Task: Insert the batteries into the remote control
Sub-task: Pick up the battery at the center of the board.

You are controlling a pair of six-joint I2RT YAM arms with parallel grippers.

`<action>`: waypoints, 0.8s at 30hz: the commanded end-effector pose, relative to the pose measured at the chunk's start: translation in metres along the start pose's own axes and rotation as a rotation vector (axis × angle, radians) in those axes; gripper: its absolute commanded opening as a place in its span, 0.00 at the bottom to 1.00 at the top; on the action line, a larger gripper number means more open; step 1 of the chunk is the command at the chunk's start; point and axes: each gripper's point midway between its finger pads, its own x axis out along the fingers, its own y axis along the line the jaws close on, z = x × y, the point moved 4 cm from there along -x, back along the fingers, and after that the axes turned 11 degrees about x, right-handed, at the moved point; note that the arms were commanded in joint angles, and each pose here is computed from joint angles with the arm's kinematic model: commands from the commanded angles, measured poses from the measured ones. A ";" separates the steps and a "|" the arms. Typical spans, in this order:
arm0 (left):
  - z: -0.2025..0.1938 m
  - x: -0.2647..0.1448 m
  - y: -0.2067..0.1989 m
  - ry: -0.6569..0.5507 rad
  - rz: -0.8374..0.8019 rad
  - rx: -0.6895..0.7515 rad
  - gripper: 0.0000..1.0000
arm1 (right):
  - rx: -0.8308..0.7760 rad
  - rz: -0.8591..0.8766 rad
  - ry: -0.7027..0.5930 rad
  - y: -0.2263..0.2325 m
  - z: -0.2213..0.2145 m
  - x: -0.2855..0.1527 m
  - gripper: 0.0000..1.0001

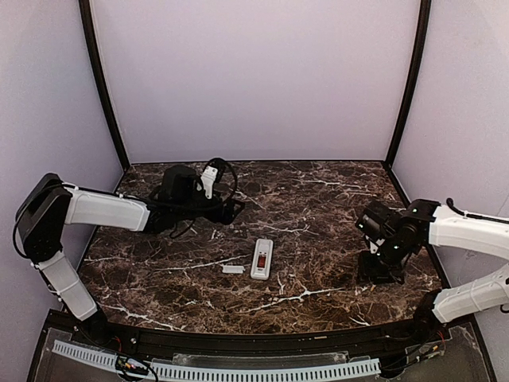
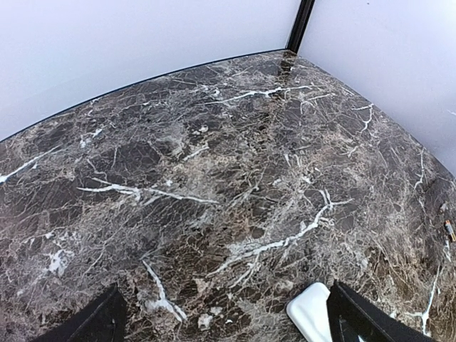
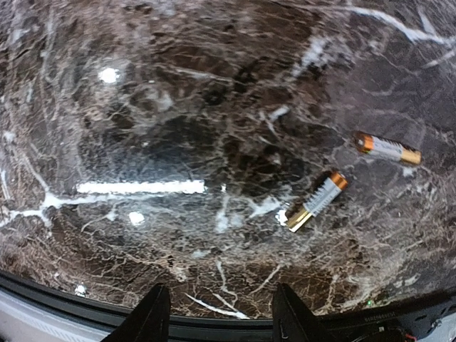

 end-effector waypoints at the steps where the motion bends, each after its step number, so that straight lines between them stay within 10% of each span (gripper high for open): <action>1: 0.011 -0.014 -0.003 -0.051 0.051 0.007 0.99 | 0.136 -0.147 -0.023 -0.028 -0.007 0.000 0.46; 24: 0.032 -0.035 -0.023 -0.158 0.040 0.081 0.99 | 0.268 -0.206 -0.054 -0.034 0.011 0.034 0.35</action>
